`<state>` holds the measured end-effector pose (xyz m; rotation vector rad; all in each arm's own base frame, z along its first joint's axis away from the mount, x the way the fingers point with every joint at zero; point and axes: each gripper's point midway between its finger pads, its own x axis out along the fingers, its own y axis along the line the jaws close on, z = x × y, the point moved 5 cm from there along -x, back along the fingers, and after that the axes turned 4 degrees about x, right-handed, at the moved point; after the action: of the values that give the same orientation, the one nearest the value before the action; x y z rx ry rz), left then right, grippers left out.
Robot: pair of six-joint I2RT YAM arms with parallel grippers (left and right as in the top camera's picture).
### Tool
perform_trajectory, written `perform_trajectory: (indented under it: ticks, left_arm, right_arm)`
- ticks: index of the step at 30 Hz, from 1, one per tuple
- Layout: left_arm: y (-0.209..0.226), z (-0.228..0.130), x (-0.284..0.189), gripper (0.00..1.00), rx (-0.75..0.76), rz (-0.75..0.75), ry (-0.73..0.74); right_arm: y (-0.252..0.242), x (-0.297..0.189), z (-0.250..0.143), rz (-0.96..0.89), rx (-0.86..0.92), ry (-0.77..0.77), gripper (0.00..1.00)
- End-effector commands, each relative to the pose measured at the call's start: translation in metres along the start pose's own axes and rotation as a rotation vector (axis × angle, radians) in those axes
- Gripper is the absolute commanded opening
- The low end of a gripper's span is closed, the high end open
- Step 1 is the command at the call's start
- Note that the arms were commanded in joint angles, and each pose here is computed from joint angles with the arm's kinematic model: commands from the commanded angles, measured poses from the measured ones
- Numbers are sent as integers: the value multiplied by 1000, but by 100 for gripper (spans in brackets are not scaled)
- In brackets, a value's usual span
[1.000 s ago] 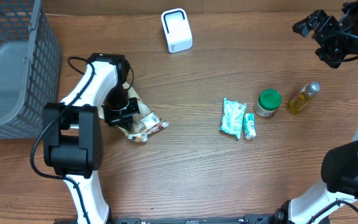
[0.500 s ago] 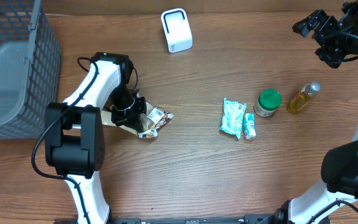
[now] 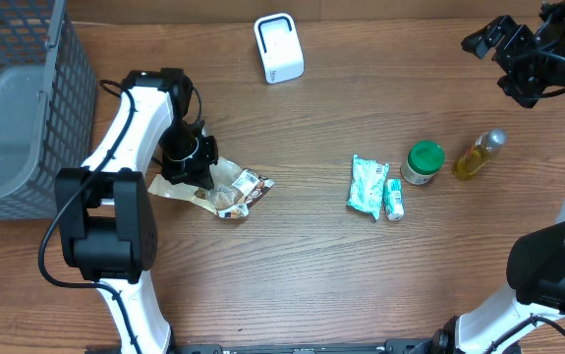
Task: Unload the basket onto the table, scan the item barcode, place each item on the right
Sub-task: 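Grasp the brown PanTree bag with the left gripper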
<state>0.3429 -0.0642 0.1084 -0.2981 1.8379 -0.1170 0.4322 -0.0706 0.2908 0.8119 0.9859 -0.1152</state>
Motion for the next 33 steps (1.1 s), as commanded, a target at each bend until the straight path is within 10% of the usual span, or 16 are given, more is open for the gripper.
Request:
perform_trajectory:
  ticks: [1, 8, 14, 33]
  left_arm:
    - [-4, 0, -13, 4, -42, 1, -51]
    - [-4, 19, -16, 13, -248, -38, -139]
    - [-6, 23, -17, 73, -434, -59, -156]
    - [7, 13, 4, 72, -686, 81, -164]
  right_arm:
    - [6, -11, 4, 10, -21, -33, 100]
    - [6, -11, 4, 10, -21, -33, 100]
    - [6, -11, 4, 10, -21, -33, 100]
    - [6, -11, 4, 10, -21, -33, 100]
